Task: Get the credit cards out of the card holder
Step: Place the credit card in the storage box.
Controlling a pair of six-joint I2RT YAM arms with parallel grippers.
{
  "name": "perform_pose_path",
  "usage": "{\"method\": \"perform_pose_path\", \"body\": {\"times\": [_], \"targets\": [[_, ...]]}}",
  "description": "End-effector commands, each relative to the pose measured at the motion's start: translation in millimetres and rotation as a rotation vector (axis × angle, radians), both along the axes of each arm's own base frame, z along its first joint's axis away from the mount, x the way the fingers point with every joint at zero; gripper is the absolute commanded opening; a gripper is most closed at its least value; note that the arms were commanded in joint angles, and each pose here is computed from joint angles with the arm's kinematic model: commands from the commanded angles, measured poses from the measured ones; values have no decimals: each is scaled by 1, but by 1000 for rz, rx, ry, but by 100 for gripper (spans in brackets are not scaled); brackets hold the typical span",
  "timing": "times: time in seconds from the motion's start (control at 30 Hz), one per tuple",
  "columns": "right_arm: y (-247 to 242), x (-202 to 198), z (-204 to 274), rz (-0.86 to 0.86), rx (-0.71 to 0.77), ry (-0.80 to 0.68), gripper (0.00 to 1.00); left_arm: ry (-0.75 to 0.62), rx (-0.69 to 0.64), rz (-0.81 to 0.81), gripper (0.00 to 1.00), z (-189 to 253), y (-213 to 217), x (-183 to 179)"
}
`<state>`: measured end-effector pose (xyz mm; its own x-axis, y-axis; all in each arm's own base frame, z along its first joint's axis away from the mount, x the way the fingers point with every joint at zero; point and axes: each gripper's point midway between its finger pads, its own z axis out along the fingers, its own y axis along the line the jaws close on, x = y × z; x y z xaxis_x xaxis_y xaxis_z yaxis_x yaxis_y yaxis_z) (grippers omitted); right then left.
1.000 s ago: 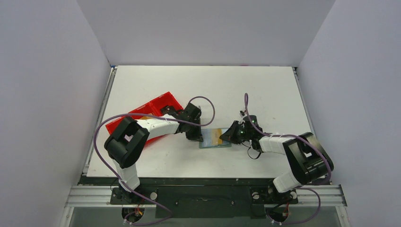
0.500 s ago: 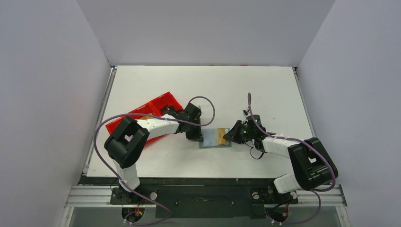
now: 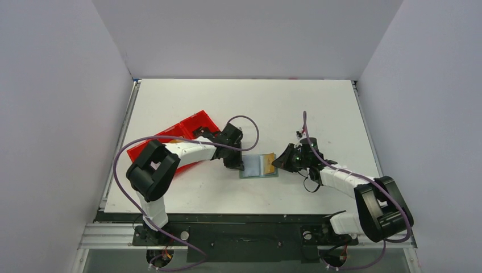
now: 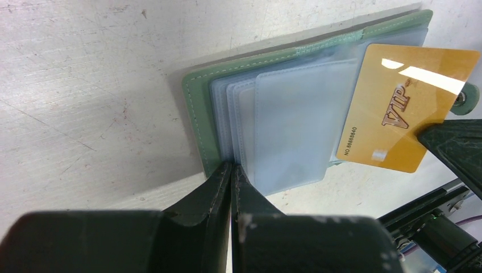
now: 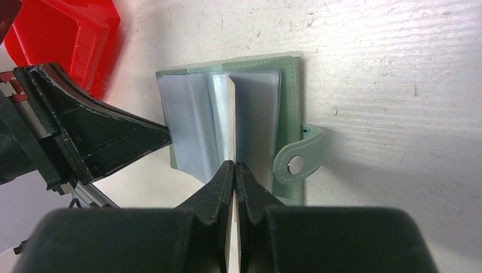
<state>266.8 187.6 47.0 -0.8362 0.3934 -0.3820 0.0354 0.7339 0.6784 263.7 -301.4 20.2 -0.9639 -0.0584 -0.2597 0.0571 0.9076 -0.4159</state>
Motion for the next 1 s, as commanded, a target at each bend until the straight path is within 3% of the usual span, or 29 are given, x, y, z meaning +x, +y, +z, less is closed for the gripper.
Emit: {"method": "perform_pose_path", "body": {"times": [0.0,0.1,0.27,0.47,0.73,0.97], "targets": [[-3,8,17,-15,4,-58,0,-9,158,24,0,-16,27,4],[-1,10,27,-16,20,-73,0,-48,138,18,2,9,20,13],[4,13,48,-17,64,-100,0,-110,65,18,24,53,13,25],[12,17,83,-18,143,-148,0,-135,-170,2,39,102,-1,32],[26,19,136,-2,292,-210,0,-125,-566,-14,47,166,-9,34],[42,18,180,32,478,-251,0,-147,-764,-54,48,199,-13,36]]}}
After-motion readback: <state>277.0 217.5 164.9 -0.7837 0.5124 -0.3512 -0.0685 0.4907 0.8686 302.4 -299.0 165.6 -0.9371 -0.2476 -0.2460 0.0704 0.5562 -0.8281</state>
